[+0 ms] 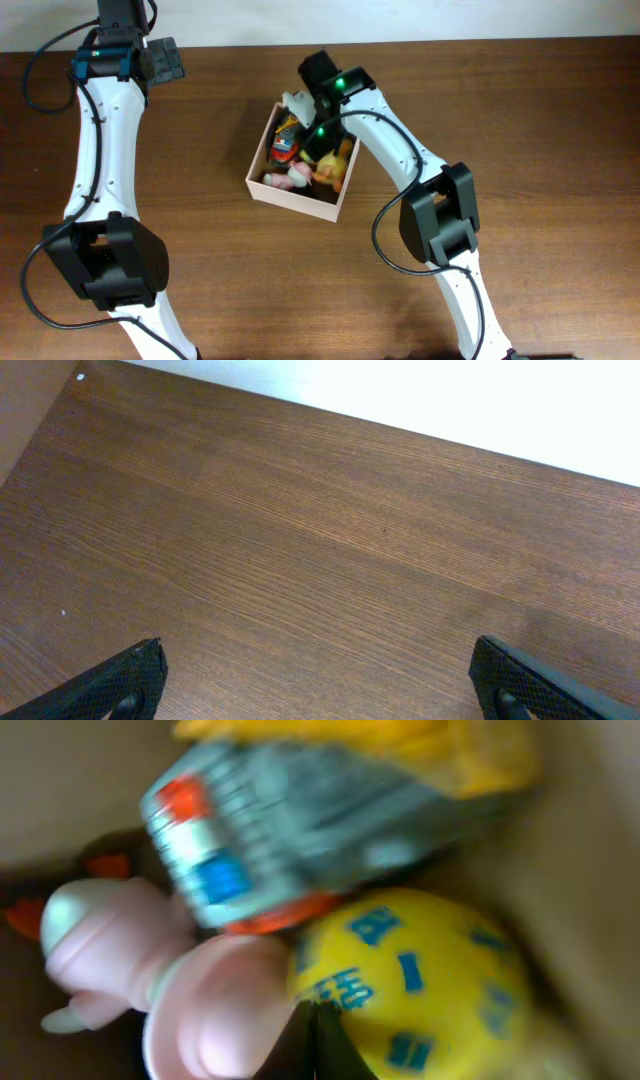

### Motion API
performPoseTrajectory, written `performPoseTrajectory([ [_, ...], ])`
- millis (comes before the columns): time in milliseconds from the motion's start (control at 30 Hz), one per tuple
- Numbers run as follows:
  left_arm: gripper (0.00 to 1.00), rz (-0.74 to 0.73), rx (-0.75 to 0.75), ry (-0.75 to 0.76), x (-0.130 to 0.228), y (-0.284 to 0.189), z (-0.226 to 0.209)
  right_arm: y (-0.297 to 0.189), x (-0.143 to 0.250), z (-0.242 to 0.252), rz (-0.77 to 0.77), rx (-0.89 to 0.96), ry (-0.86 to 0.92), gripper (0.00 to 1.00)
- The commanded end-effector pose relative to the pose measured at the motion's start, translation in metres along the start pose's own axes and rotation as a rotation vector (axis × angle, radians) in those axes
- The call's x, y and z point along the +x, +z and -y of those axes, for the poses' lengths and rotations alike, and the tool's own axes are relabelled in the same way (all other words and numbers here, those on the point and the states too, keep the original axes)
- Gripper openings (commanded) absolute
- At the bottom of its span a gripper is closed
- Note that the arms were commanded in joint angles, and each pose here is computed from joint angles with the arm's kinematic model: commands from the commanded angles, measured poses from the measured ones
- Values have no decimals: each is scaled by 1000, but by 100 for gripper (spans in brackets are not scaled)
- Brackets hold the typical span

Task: Pack container
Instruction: 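Press the ball down into the box and open the right gripper, then raise the right gripper out of the box and move it back right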

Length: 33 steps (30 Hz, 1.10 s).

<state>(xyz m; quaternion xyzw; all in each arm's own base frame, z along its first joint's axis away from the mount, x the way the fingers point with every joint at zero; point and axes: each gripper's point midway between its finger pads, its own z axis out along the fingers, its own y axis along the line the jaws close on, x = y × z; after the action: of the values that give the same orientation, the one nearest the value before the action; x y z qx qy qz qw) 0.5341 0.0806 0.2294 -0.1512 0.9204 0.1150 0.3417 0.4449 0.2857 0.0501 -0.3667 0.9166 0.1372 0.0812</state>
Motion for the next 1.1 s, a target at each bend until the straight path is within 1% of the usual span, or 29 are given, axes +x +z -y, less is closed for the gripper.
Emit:
performPoseTrajectory([
  [0,99,5,-10,-13,-2,-2,-2,24,30,18,-108,40,28,4],
  [367,99,5,-10,-13,-1,-2,-2,-64,-36,18,127,105,-17,4],
  [500,99,5,-10,-13,-1,-2,-2,-93,-52,15,201,126,-33,4],
  [633,99,5,-10,-13,-1,-2,-2,-99,-54,22,209,172,-31,5],
  [667,99,5,-10,-13,-1,-2,-2,-100,-53,25,205,184,-27,10],
  [700,99,5,-10,-13,-1,-2,-2,-101,-52,28,203,193,-23,18],
  [733,99,5,-10,-13,-1,-2,-2,-103,-52,32,208,205,-7,53],
  [767,99,5,-10,-13,-1,-2,-2,-108,-52,39,217,224,28,73],
  [800,99,5,-10,-13,-2,-2,-2,-116,-51,52,236,253,98,79],
  [867,99,5,-10,-13,-1,-2,-2,-128,-49,67,263,267,165,89],
  [933,99,5,-10,-13,-1,-2,-2,-143,-45,86,291,283,218,95],
  [967,99,5,-10,-13,-2,-2,-2,-150,-43,95,300,292,235,100],
  [1067,99,5,-10,-13,-1,-2,-2,-167,-34,124,328,320,286,99],
])
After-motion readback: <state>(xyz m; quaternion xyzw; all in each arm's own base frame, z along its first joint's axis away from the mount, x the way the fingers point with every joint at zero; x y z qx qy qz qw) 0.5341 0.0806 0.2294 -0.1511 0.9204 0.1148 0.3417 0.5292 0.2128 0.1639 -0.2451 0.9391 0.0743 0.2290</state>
